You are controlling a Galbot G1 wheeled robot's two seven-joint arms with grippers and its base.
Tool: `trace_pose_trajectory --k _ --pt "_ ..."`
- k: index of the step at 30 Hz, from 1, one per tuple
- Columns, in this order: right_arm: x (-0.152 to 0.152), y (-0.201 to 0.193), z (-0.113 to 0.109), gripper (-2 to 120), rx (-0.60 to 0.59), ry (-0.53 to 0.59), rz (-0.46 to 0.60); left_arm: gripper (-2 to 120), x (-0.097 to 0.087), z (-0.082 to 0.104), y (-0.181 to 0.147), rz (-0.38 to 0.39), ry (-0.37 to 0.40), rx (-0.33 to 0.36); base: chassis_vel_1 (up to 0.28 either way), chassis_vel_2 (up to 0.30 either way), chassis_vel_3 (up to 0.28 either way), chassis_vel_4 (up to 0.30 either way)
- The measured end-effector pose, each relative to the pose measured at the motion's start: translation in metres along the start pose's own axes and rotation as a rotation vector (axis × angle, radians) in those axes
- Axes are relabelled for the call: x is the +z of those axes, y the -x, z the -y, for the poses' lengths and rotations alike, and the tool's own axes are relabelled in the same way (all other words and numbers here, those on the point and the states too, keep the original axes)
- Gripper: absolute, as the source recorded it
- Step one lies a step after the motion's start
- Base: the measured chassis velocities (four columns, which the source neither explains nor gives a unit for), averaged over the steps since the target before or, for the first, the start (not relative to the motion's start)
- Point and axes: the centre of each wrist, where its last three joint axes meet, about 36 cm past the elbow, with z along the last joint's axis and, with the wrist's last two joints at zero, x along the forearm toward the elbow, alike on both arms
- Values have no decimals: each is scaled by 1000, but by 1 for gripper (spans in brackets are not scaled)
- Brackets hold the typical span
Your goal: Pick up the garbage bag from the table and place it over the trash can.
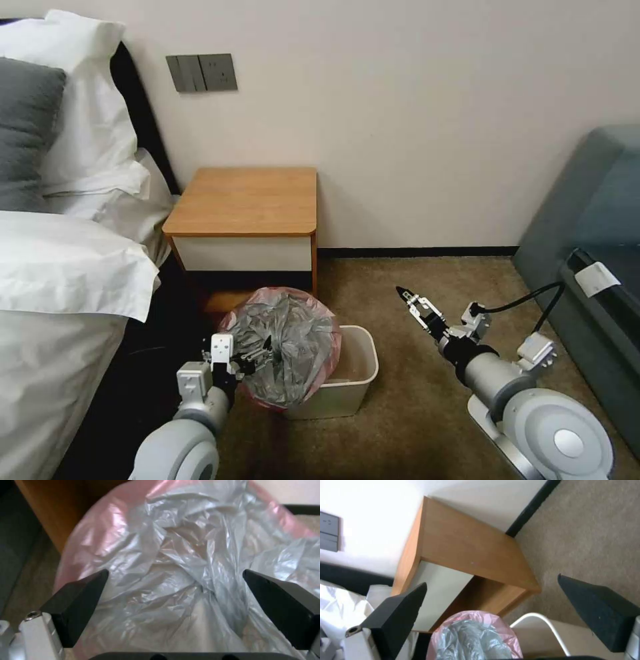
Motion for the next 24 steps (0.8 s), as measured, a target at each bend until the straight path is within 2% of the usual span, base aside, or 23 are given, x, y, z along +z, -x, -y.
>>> trace_pose_trajectory --k 17,24 --pt "-3 5 7 100 24 16 -2 100 18 17 11 -66 -14 28 0 0 0 0" --pt "-4 5 8 100 19 9 -2 100 22 23 10 -49 1 30 0 0 0 0"
